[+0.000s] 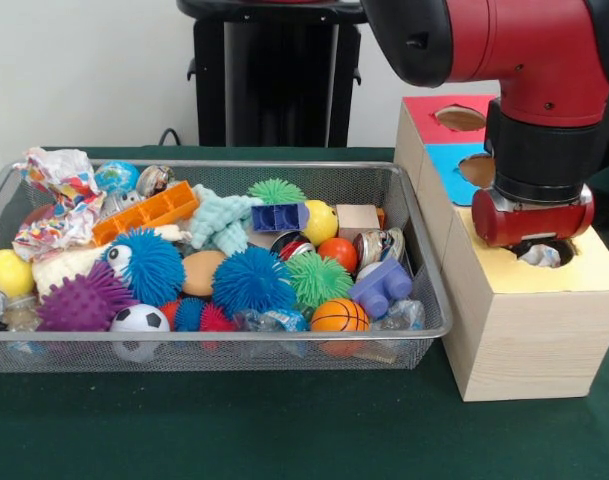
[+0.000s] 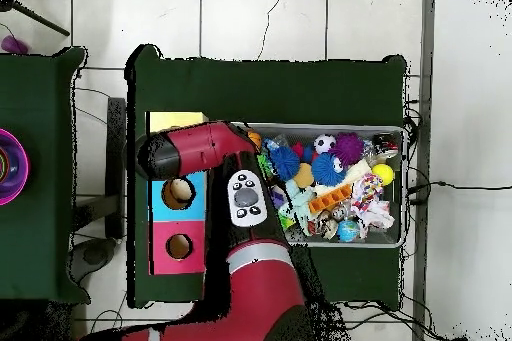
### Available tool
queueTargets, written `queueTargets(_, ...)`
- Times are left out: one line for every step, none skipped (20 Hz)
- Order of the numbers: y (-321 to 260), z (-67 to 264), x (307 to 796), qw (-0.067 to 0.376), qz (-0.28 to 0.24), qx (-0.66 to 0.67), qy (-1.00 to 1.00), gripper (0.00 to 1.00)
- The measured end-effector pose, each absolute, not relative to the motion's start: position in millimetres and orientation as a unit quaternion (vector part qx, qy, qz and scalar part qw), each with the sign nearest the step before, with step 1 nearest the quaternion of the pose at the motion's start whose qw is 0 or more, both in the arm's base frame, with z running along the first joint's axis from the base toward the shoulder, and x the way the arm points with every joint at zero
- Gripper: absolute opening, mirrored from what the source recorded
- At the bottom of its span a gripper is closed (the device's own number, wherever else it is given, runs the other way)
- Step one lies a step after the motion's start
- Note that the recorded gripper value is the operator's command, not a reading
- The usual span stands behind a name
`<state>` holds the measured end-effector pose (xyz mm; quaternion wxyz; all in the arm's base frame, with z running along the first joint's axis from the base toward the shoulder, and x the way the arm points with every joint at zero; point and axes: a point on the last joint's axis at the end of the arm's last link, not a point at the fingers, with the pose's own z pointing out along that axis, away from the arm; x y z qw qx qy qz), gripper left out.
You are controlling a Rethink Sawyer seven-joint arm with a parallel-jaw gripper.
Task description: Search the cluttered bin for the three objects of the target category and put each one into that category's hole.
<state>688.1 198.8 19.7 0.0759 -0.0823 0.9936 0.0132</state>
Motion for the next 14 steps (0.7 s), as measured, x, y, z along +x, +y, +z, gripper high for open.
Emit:
queueTargets(199,20,688,0.076,0.012,-0.083,0.994,0.00)
queueTargets(199,20,688,0.076,0.011,-0.083,0.994,0.00)
queueTargets(199,21,687,0.076,0.010,-0.084,0.994,0.00)
queueTargets(199,22,686,0.076,0.008,-0.085,0.993,0.00)
queueTargets(199,23,685,0.076,0.007,-0.086,0.993,0.00)
queueTargets(199,24,684,0.076,0.005,-0.086,0.993,0.00)
queueTargets(198,28,682,0.075,0.002,-0.088,0.993,0.00)
queueTargets(198,30,681,0.075,0.001,-0.089,0.993,0.00)
queueTargets(199,33,680,0.075,-0.001,-0.090,0.993,0.00)
queueTargets(199,36,679,0.074,-0.003,-0.091,0.993,0.00)
queueTargets(199,39,678,0.074,-0.004,-0.091,0.993,0.00)
queueTargets(199,41,677,0.074,-0.004,-0.092,0.993,0.00)
queueTargets(198,44,677,0.073,-0.005,-0.092,0.993,0.00)
queueTargets(198,46,677,0.072,-0.006,-0.091,0.993,0.00)
